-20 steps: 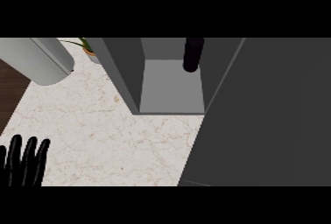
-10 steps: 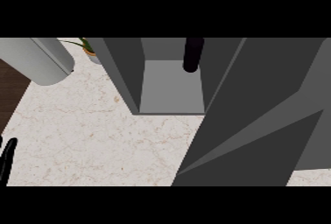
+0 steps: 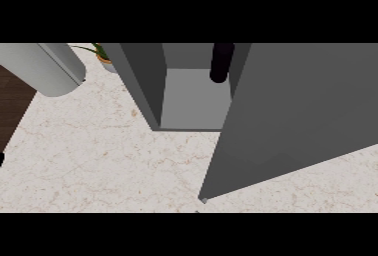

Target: Pick up the wine, place it into the cabinet and close the cabinet

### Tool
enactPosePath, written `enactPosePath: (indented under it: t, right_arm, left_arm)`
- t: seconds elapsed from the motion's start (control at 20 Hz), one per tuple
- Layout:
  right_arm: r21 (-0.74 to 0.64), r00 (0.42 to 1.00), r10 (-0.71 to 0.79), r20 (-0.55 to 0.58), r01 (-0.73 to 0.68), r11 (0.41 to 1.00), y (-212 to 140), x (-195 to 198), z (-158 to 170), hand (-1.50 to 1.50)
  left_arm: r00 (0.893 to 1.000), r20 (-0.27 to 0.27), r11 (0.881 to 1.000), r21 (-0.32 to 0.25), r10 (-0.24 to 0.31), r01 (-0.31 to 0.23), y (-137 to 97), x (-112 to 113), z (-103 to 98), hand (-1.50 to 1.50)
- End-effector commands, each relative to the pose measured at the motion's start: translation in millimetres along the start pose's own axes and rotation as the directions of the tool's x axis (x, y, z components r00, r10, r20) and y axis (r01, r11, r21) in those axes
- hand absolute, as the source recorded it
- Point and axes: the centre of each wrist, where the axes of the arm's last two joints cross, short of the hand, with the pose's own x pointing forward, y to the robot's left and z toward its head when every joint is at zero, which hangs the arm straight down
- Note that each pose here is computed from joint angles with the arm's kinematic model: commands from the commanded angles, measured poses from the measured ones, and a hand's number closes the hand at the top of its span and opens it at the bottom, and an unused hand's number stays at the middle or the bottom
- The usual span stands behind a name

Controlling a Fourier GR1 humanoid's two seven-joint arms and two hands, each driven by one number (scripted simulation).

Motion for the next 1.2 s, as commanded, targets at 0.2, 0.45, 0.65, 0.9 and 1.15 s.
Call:
enactPosePath:
  t: [0.2,0.45,0.65,0.9,1.15]
  right_arm:
    - [0.075,0.993,0.024,0.118,-0.033,0.997,35.0,18.0,-19.4,1.50]
    - [0.082,0.995,0.033,0.099,-0.041,0.996,31.0,21.8,-47.6,1.50]
    - [0.066,0.993,-0.002,0.114,-0.006,0.998,20.9,27.2,-76.8,1.50]
    - [0.069,0.993,-0.001,0.120,-0.007,0.998,27.0,52.3,-117.6,1.50]
    - [-0.005,0.989,0.055,0.137,-0.055,0.998,23.0,59.7,-174.4,1.50]
  left_arm:
    - [0.998,-0.021,0.998,-0.031,0.055,-0.055,-0.2,8.1,-13.6,-1.50]
    - [0.998,-0.008,0.997,-0.023,0.070,-0.070,-5.2,4.3,-16.4,-1.50]
    - [0.997,-0.019,0.996,-0.044,0.076,-0.076,-12.2,4.2,-8.4,-1.50]
    - [0.997,-0.002,0.997,-0.012,0.076,-0.076,-5.3,-5.8,-32.4,-1.50]
    - [0.998,-0.008,0.998,0.001,0.070,-0.070,-11.0,-20.7,-21.0,-1.50]
